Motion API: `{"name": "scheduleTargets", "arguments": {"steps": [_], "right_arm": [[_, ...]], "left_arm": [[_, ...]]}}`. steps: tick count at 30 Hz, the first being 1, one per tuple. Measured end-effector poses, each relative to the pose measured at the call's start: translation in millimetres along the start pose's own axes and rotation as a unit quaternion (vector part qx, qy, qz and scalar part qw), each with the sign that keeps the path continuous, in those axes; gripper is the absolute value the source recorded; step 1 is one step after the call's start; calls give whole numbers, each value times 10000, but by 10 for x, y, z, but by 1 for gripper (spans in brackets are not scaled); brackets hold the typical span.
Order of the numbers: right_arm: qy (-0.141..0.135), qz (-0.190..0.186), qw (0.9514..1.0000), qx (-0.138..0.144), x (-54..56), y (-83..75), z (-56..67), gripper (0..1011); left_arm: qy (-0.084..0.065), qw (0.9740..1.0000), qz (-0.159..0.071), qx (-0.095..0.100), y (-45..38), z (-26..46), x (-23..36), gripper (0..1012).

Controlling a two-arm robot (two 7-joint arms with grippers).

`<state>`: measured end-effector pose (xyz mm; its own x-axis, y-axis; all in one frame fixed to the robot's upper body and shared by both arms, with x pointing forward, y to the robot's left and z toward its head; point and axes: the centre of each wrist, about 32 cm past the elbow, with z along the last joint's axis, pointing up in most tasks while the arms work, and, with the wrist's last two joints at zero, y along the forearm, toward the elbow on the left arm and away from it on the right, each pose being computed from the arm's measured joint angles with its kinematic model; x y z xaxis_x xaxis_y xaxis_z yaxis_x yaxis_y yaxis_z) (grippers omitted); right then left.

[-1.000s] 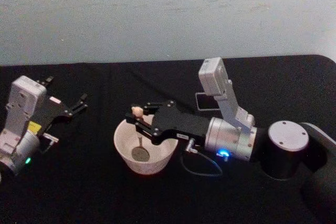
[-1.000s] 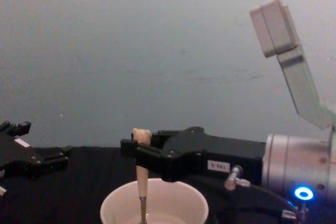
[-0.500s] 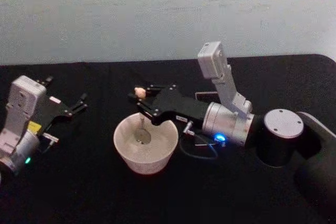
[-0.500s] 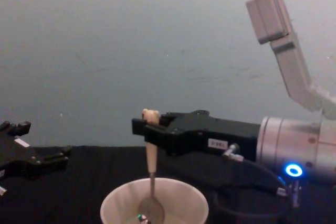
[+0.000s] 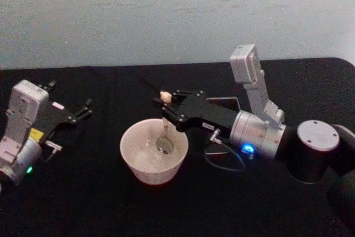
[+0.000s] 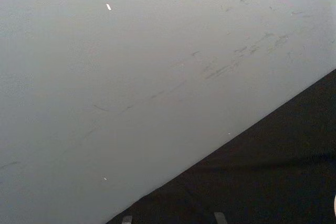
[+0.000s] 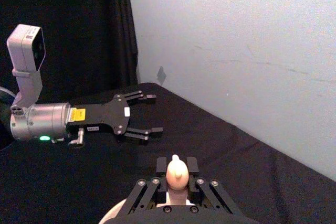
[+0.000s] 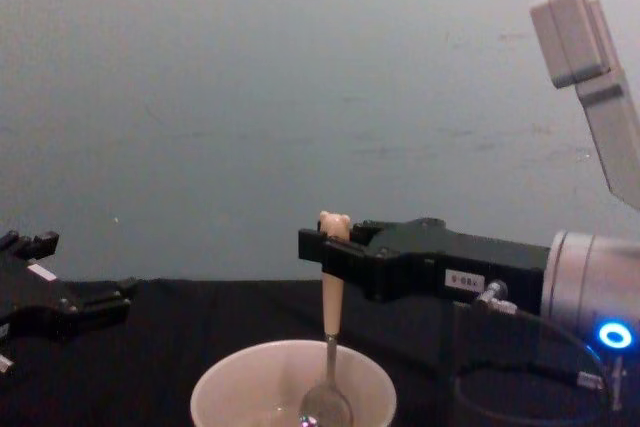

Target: Pick up the stirring spoon with one hand, stir inside the cup, then place it back in its original position.

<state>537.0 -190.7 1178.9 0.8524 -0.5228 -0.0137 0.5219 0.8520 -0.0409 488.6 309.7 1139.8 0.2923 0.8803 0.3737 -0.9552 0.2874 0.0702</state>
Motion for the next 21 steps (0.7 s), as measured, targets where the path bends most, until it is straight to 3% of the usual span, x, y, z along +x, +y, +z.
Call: {"name": "scheduleTargets", "arguments": {"steps": [10, 21], "right_arm": [[64, -12, 10000, -30, -13, -33, -20, 214], [26, 89, 9999, -84, 71, -119, -3, 214]], "left_arm": [[0, 10000, 0, 0, 0, 0, 0, 1002], [0, 10000, 0, 0, 0, 0, 0, 1001]]}}
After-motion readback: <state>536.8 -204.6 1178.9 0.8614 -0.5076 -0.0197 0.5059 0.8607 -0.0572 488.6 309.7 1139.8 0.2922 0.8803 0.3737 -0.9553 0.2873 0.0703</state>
